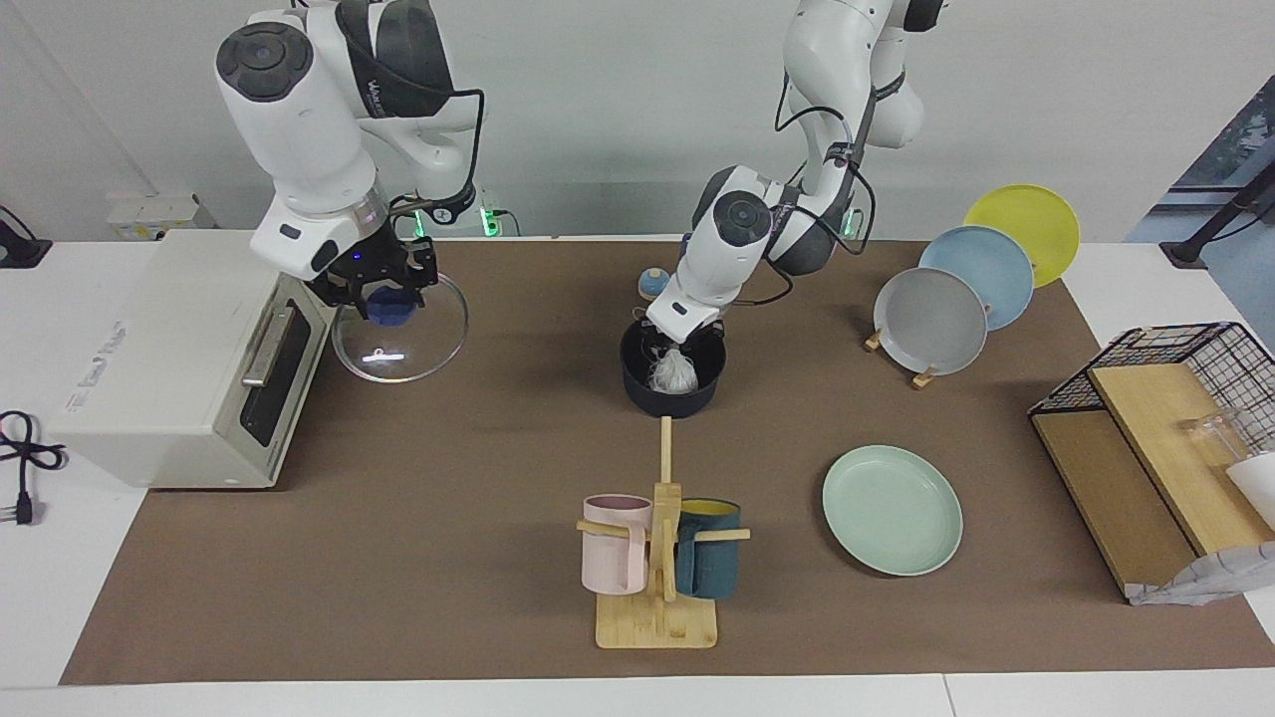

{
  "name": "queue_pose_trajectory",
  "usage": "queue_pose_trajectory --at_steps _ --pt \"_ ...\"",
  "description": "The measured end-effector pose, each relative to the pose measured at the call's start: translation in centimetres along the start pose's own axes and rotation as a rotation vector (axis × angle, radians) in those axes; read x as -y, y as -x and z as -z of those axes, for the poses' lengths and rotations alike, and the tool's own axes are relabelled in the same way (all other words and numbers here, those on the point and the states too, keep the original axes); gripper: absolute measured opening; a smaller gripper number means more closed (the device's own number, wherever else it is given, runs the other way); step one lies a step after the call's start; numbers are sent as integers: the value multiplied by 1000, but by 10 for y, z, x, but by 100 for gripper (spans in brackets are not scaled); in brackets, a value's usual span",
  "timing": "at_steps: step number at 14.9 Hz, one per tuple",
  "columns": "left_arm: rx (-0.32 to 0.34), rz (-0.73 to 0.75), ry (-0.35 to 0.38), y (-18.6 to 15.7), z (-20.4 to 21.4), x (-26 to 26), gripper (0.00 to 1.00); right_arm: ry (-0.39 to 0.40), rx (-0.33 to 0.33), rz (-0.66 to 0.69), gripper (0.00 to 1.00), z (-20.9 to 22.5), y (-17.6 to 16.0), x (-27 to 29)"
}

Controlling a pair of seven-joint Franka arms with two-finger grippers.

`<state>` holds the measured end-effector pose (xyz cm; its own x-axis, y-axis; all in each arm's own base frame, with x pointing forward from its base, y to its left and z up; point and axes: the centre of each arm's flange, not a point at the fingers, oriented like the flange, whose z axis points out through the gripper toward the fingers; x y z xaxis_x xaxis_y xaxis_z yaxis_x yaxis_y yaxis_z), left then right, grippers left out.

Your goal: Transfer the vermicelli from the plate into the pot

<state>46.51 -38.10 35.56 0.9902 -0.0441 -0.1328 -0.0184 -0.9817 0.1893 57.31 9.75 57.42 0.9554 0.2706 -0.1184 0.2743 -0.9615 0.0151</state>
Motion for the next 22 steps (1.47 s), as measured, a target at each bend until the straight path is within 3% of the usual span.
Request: queue_pose_trajectory --at_steps 2,3,6,10,13,16,19,22 --pt "-11 -7 6 -2 0 0 24 2 -1 -4 66 0 -1 8" --pt "-15 -11 8 -3 1 0 30 2 -1 -4 66 0 -1 9" --pt "-11 -31 10 -10 24 10 63 2 -21 -26 66 2 -4 11" --pt "41 -60 21 -24 134 77 100 -12 -83 -77 66 -11 -26 91" --pt "0 -67 16 -28 218 157 100 -21 -90 -152 66 -34 -35 190" --pt "-46 -61 -47 -25 254 215 100 -45 -123 -206 66 -55 -41 266" --pt "-90 -68 -133 -23 272 225 100 -41 -103 -211 66 -83 -38 317" --pt "-115 -60 -167 -20 302 230 100 -37 -85 -213 66 -111 -43 336"
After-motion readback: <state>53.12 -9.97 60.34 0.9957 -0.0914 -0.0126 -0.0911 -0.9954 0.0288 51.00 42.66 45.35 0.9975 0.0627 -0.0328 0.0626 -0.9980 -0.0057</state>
